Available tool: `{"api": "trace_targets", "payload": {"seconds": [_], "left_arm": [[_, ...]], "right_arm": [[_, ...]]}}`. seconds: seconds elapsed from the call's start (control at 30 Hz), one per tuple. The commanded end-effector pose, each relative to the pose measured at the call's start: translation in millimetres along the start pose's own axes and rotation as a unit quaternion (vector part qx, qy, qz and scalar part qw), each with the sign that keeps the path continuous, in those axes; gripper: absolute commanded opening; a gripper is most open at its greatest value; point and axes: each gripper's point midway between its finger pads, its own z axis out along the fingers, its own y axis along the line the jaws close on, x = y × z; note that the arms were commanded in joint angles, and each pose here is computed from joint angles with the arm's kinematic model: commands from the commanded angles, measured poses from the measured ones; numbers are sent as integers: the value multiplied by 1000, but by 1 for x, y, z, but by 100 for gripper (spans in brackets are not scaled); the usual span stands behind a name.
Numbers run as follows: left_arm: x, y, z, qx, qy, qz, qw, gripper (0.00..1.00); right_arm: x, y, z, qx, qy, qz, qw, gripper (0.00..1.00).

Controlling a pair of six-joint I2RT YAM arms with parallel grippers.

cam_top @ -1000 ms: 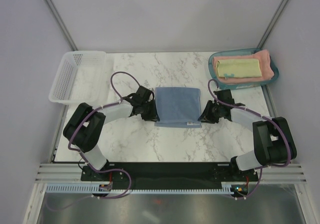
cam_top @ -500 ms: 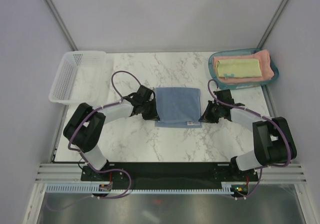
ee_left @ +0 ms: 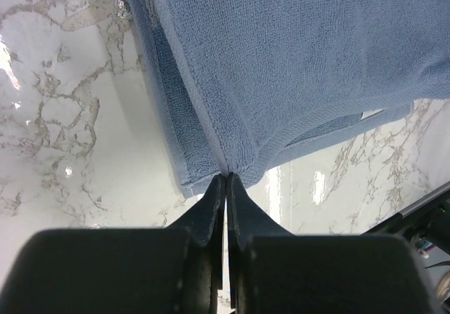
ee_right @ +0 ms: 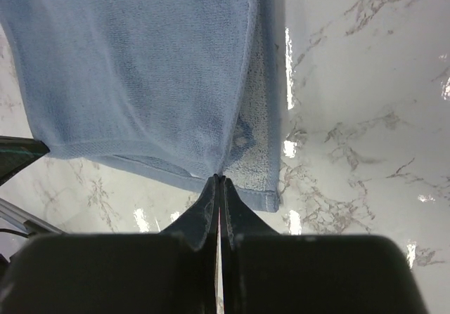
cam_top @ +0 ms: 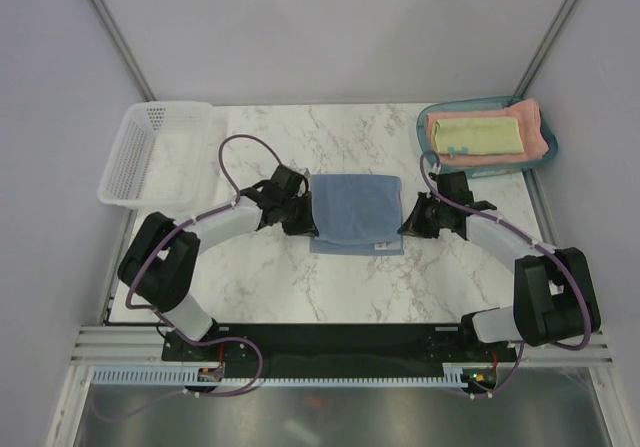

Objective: Fold and stack the towels
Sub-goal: Fold the towel

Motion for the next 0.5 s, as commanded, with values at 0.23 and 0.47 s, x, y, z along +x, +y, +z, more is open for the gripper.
{"api": "trace_targets", "payload": {"seconds": [0.23, 0.47], "left_arm": [[-11, -17, -34, 17, -27, 34, 999, 2], [32, 8, -9, 9, 15, 22, 1000, 2]], "right_arm": [[-12, 17, -31, -14, -38, -26, 999, 0], [24, -4, -19, -17, -13, -18, 1000, 0]]}}
